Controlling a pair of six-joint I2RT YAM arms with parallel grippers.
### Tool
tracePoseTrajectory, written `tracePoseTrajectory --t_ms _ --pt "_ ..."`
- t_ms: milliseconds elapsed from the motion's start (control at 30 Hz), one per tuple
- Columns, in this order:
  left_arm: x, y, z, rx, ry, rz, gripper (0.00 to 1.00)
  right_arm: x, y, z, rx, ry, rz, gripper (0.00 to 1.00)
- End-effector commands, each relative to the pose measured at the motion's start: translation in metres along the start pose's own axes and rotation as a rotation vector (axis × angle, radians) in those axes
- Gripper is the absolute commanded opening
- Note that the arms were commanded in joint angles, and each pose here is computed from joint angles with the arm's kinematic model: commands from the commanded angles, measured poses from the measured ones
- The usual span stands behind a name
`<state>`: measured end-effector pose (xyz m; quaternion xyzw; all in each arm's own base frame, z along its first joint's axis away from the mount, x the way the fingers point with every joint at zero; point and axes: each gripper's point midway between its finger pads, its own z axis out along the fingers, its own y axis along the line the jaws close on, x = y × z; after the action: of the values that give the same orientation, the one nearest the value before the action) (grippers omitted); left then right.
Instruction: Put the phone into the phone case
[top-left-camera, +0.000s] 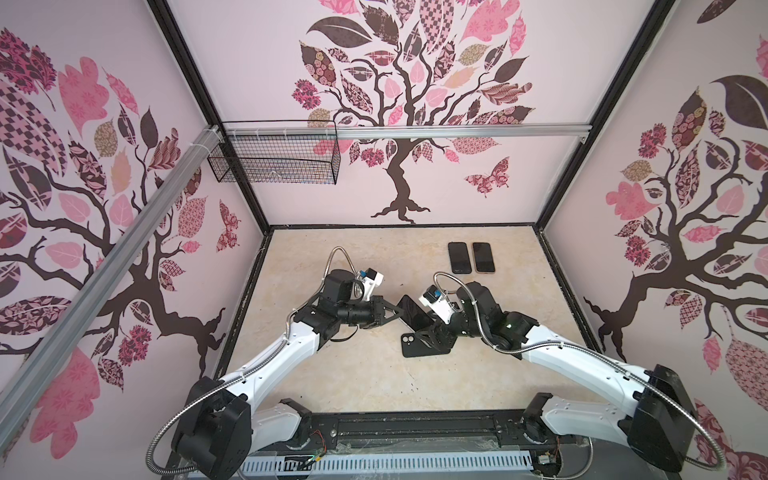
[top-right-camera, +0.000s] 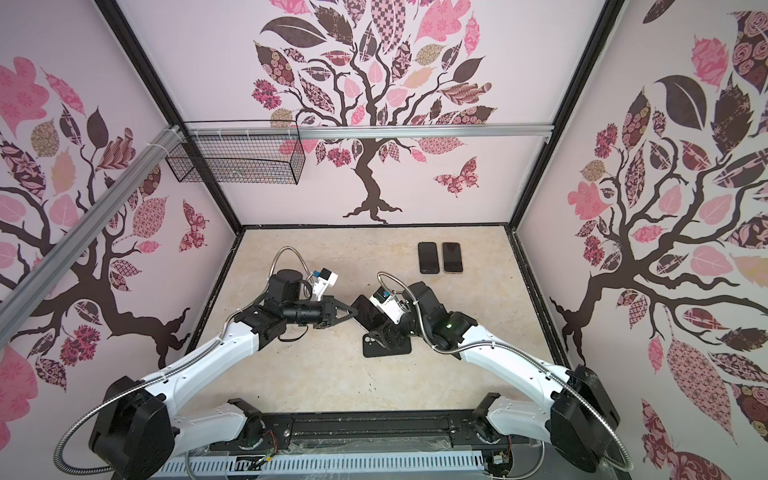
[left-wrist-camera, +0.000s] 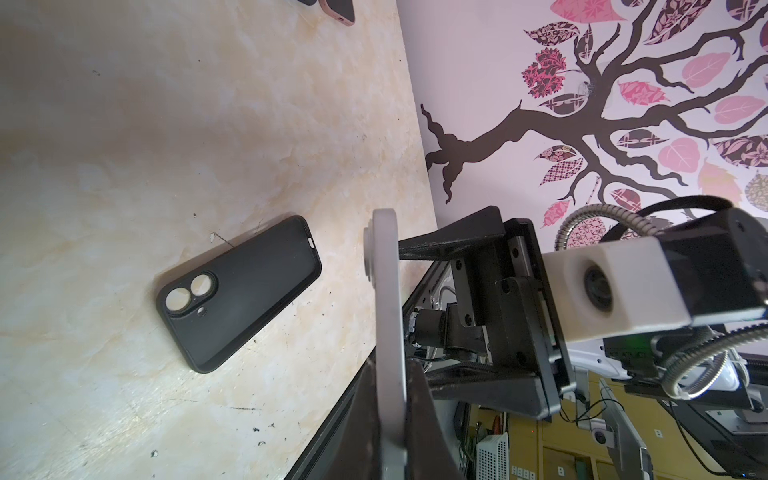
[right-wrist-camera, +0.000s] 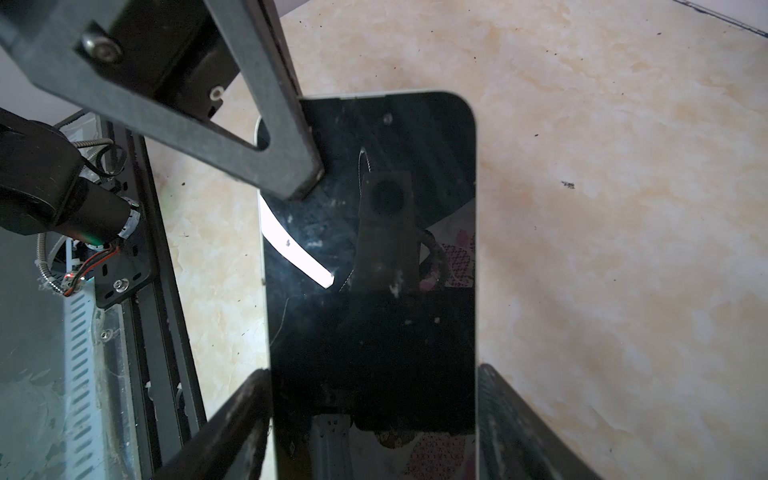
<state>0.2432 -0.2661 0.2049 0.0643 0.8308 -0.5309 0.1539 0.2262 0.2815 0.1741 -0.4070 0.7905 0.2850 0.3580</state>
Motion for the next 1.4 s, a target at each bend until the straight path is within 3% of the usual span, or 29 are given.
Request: tracePoseTrajectory --t_ms 0,200,500,667,867,1000,1367 --pt "-0.019 -0.031 -0.008 0.064 -0.06 0.112 0.0 -0.02 0.01 -0.014 -0.024 -0.077 -0.025 0.43" --pt "-0.017 -0.037 -0.019 0.07 -0.108 0.177 0.0 -0.021 0.0 -0.029 0.063 -0.138 0.033 0.99" --pt "-0.02 -0.044 -0.037 0.063 -0.223 0.249 0.0 -0.022 -0.017 -0.057 0.176 -0.277 0.212 0.99" --pt "-0.02 -0.051 -0.049 0.082 -0.29 0.279 0.0 -0.019 -0.011 -0.054 0.074 -0.31 0.367 1.0" --pt "-0.019 -0.057 -0.063 0.104 -0.373 0.313 0.0 -0.028 -0.016 -0.063 -0.104 -0.473 0.612 0.92" --pt "-0.017 -0.062 -0.073 0.113 -0.418 0.333 0.0 -0.028 -0.015 -0.066 -0.133 -0.52 0.648 1.0" --pt "-0.014 -0.079 -0.082 0.254 -0.481 0.334 0.0 -0.043 0.01 -0.081 -0.38 -0.66 0.677 1.0"
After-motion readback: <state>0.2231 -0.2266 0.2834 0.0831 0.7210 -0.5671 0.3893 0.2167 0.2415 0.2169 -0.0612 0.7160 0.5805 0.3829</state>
